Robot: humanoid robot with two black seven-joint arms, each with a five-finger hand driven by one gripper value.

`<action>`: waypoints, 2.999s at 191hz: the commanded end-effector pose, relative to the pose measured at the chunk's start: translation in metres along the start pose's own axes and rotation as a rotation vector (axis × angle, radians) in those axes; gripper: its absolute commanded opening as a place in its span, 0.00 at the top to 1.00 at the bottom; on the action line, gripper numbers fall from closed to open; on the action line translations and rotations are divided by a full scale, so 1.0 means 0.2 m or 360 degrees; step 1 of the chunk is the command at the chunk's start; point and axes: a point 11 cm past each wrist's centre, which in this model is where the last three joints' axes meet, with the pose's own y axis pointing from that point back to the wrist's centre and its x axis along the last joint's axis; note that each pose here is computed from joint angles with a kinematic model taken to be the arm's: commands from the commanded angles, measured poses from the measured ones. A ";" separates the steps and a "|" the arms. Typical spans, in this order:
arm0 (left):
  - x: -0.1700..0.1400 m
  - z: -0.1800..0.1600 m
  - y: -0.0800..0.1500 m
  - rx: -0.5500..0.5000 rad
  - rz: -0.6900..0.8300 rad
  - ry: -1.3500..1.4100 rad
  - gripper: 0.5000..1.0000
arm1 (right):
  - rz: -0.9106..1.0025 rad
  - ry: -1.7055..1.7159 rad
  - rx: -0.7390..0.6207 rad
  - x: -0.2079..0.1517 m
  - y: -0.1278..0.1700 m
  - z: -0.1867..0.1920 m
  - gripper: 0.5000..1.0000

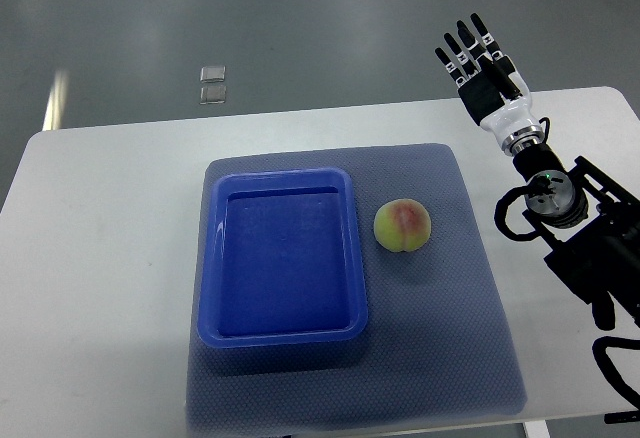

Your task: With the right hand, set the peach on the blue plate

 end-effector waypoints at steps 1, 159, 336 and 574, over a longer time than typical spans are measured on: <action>0.00 0.00 0.00 0.0000 0.0000 0.0000 0.00 | -0.0001 0.0000 0.0001 0.00 0.00 0.00 0.14; -0.01 0.00 0.00 0.0000 -0.0010 -0.0002 0.00 | -0.0355 0.1100 -0.0524 -0.15 -0.09 -0.01 0.14; -0.02 0.02 0.00 -0.0010 -0.0016 -0.0011 0.00 | -0.1168 0.2504 -0.1566 -0.32 0.18 -0.10 0.14; -0.01 0.02 0.00 -0.0010 -0.0007 -0.0007 0.00 | -0.1153 0.2525 -0.1421 -0.08 0.33 0.27 0.15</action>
